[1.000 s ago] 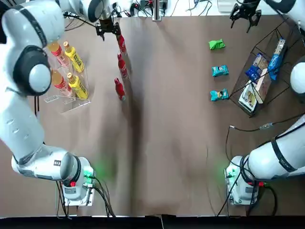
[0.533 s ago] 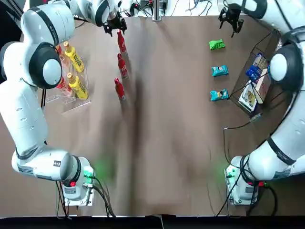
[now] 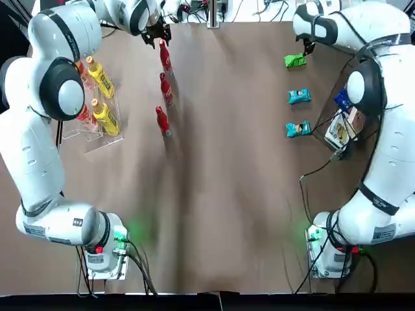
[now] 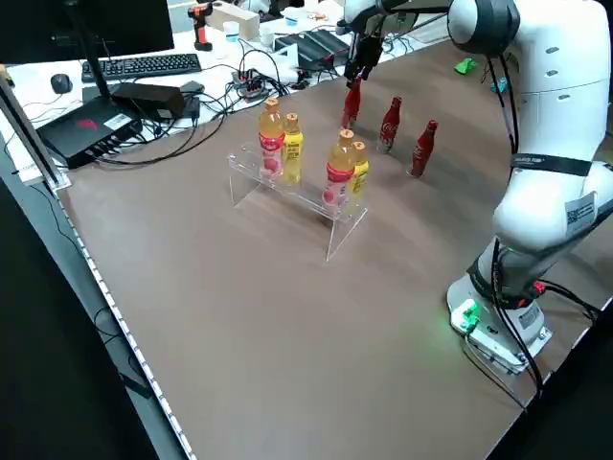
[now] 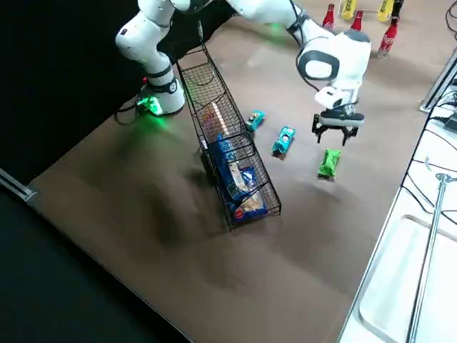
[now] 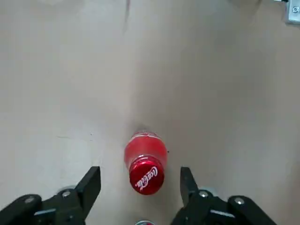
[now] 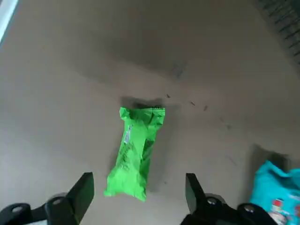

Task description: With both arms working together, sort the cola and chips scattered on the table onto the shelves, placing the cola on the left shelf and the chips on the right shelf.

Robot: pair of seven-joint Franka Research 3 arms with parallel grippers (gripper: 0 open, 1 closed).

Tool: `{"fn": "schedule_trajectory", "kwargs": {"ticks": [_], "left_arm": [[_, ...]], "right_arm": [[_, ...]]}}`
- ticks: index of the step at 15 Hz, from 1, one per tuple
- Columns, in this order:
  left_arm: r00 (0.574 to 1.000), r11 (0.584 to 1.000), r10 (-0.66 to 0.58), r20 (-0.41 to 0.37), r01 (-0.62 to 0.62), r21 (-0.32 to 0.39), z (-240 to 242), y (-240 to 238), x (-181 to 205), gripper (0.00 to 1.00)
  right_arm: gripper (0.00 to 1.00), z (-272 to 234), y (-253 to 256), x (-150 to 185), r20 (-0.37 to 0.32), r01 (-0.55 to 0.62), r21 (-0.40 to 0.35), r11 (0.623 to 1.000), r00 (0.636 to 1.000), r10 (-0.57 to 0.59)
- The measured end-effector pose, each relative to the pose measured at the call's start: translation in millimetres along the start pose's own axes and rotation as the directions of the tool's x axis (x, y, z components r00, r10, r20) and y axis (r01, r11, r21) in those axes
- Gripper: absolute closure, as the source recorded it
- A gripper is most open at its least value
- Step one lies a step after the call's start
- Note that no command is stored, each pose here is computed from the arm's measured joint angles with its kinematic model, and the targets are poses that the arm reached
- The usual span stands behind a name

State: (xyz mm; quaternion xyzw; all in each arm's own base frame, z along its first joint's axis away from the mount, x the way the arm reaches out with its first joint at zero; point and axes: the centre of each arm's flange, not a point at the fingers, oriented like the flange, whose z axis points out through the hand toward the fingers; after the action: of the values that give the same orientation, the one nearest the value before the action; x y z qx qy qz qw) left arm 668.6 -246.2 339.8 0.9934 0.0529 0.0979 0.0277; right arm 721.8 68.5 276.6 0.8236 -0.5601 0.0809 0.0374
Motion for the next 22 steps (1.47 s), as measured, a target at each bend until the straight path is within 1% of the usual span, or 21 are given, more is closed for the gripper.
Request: {"fn": "schedule_trajectory", "kwargs": {"ticks": [2, 3, 4, 5, 6, 7, 9, 10, 11, 12, 13, 14, 16, 18, 19, 20, 21, 22], "left_arm": [[1.0, 1.0, 0.0, -0.003, 0.0, -0.002, -0.6, 0.3, 0.5, 0.24], [1.0, 1.0, 0.0, -0.004, 0.0, -0.002, -0.8, 0.4, 0.6, 0.29], [1.0, 1.0, -0.001, -0.004, 0.001, -0.002, -0.7, 0.4, 0.7, 0.3], [1.0, 1.0, -0.004, -0.004, 0.004, -0.002, -0.7, 0.5, 0.6, 0.32], [1.0, 1.0, -0.009, -0.004, 0.009, -0.003, -0.5, 0.9, 0.4, 0.32], [1.0, 1.0, -0.01, -0.004, 0.01, -0.003, -0.2, 1.7, -0.1, 0.37], [1.0, 1.0, -0.009, -0.004, 0.009, -0.001, 0.8, 4.0, -1.4, 0.55], [1.0, 1.0, -0.009, -0.003, 0.009, 0.001, 1.3, 4.6, -1.8, 0.55], [1.0, 1.0, -0.009, -0.004, 0.009, 0.001, 1.7, 5.2, -2.1, 0.58], [1.0, 1.0, -0.009, -0.004, 0.009, 0.002, 1.8, 5.4, -2.3, 0.64], [1.0, 1.0, -0.01, -0.005, 0.01, 0.003, 1.9, 5.3, -2.2, 0.64], [1.0, 1.0, -0.012, -0.006, 0.012, 0.004, 1.7, 4.6, -1.6, 0.67], [1.0, 1.0, -0.014, -0.007, 0.014, 0.004, 1.7, 4.4, -1.4, 0.68], [1.0, 1.0, -0.014, -0.007, 0.015, 0.004, 1.7, 4.3, -1.3, 0.68], [1.0, 1.0, -0.015, -0.007, 0.015, 0.004, 1.6, 4.3, -1.2, 0.68], [1.0, 1.0, -0.02, -0.005, 0.02, 0.007, 1.2, 2.9, -0.5, 0.68], [1.0, 0.999, -0.027, 0.004, 0.027, 0.017, 0.2, -0.9, 0.5, 0.68], [0.999, 0.999, -0.035, 0.024, 0.034, 0.037, -4.0, -7.0, 1.6, 0.68]], "right_arm": [[0.15, 26.1, 1.3, 0.5, -0.003, -0.031, -0.008, 0.999, 1.0, 0.031], [0.15, 38.9, 3.6, 1.3, -0.002, -0.041, -0.023, 0.999, 0.999, 0.041], [0.17, 50.4, 5.5, 2.5, -0.002, -0.054, -0.031, 0.998, 0.999, 0.054], [0.17, 59.7, 6.0, 3.3, -0.002, -0.062, -0.028, 0.998, 0.998, 0.062], [0.19, 66.1, 5.2, 3.4, -0.003, -0.071, -0.018, 0.997, 0.997, 0.071], [0.19, 70.1, 4.6, 2.9, -0.004, -0.075, -0.013, 0.997, 0.997, 0.075], [0.18, 72.6, 3.5, 1.4, -0.003, -0.076, -0.012, 0.997, 0.997, 0.076], [0.17, 72.9, 3.1, 0.2, -0.002, -0.077, -0.012, 0.997, 0.997, 0.077], [0.18, 73.8, 2.9, -1.1, -0.001, -0.078, -0.013, 0.997, 0.997, 0.078], [0.18, 75.7, 3.1, -2.5, 0.0, -0.081, -0.015, 0.997, 0.997, 0.081], [0.19, 78.2, 3.5, -3.7, 0.001, -0.085, -0.019, 0.996, 0.996, 0.085], [0.28, 82.6, 3.8, -5.0, 0.002, -0.084, -0.019, 0.996, 0.996, 0.084], [0.51, 86.9, 3.6, -7.0, 0.003, -0.082, -0.018, 0.996, 0.997, 0.082], [0.68, 87.2, 2.1, -9.0, 0.002, -0.079, -0.013, 0.997, 0.997, 0.079], [0.75, 84.2, 0.2, -9.8, 0.001, -0.078, -0.009, 0.997, 0.997, 0.078], [0.78, 81.6, -1.9, -11.1, 0.0, -0.076, -0.005, 0.997, 0.997, 0.076], [0.84, 76.6, -5.1, -11.9, -0.001, -0.074, 0.006, 0.997, 0.997, 0.074], [0.84, 68.6, -8.7, -11.5, -0.004, -0.073, 0.019, 0.997, 0.997, 0.073]]}}
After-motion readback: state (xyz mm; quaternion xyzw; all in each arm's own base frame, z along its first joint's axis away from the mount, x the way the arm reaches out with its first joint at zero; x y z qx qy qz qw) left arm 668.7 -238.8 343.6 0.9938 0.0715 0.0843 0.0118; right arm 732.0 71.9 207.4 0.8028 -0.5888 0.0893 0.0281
